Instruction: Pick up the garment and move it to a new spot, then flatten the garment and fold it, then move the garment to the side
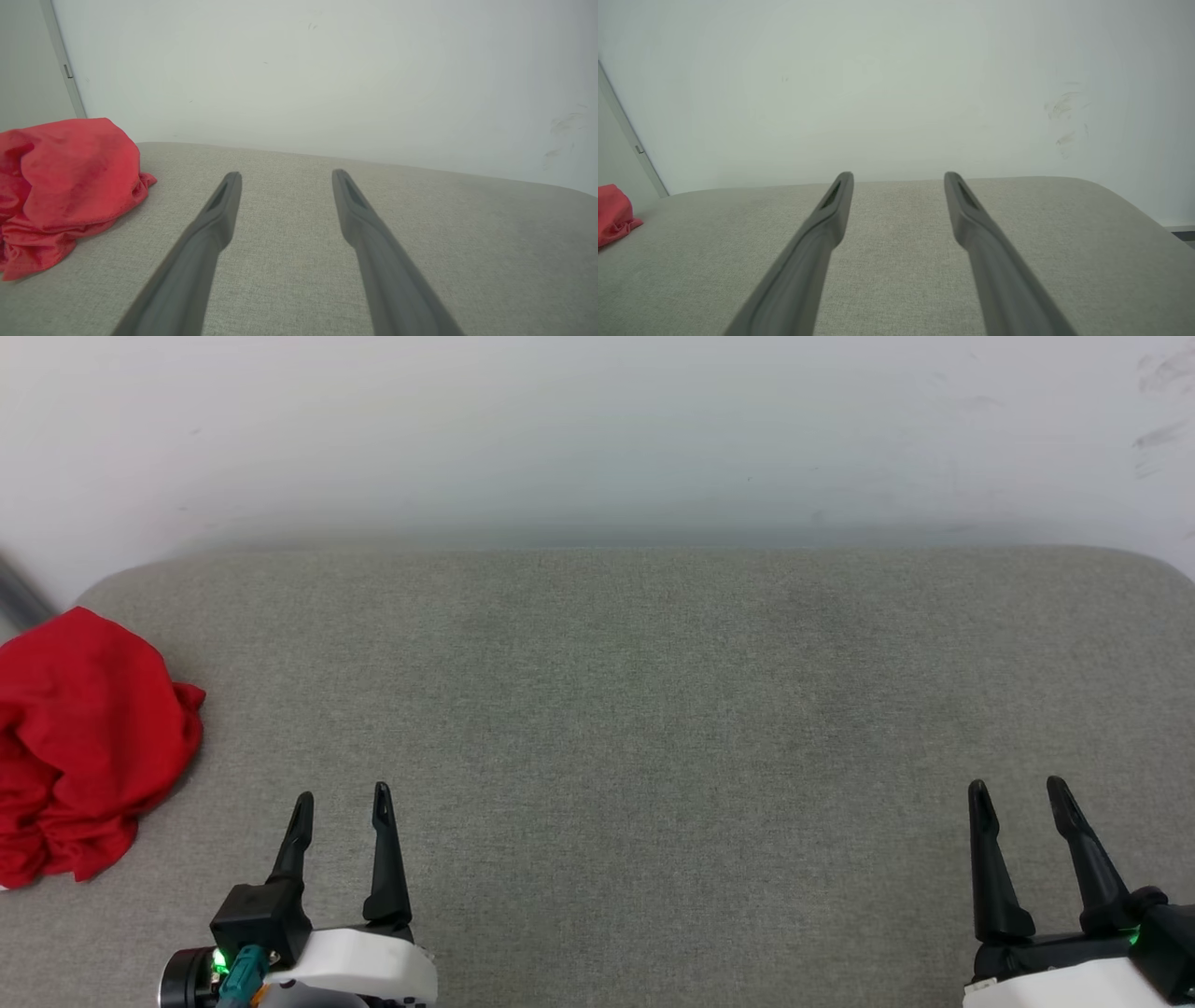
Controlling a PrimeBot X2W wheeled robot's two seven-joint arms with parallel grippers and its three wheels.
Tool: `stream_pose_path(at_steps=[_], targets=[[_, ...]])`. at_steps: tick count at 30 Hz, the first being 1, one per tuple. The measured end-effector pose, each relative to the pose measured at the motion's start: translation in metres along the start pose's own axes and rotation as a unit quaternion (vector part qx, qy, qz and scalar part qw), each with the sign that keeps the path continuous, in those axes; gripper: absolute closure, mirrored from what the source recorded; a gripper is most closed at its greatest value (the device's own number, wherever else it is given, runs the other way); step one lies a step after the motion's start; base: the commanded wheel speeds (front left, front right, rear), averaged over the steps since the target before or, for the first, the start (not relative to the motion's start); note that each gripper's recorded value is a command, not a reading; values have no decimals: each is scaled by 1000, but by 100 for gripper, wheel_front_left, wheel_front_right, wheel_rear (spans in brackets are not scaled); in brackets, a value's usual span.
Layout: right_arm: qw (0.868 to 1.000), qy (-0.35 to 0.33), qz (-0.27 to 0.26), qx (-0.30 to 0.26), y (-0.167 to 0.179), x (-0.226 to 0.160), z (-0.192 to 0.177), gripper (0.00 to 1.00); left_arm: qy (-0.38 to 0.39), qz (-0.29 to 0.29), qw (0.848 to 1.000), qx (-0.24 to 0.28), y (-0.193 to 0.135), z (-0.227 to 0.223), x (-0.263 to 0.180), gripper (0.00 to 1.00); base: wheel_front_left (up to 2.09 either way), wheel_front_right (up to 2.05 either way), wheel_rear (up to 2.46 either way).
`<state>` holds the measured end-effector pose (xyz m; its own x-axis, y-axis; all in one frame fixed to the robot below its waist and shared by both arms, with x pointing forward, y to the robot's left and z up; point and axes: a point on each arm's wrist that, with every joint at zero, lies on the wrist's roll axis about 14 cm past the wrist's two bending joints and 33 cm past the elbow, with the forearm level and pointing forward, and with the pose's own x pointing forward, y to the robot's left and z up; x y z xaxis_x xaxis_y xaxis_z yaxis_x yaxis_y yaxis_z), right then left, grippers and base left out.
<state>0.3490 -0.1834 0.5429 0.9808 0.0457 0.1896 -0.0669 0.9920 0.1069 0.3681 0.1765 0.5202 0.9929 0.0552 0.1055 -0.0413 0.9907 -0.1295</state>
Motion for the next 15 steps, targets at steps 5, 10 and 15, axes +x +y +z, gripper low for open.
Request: stream_pose_path(at_steps=[5, 10, 15], targets=[[1000, -4, 5, -9, 2, 0, 1, 0, -5, -4, 1000, 6, -2, 1, -1, 0, 0, 0, 0], [1000, -6, 12, -18, 6, -2, 2, 0, -11, -8, 1000, 18, -4, 3, -1, 0, 0, 0, 0], [1000, -9, 17, -22, 9, -2, 3, 0, -14, -10, 999, 26, -4, 4, -1, 0, 0, 0, 0]])
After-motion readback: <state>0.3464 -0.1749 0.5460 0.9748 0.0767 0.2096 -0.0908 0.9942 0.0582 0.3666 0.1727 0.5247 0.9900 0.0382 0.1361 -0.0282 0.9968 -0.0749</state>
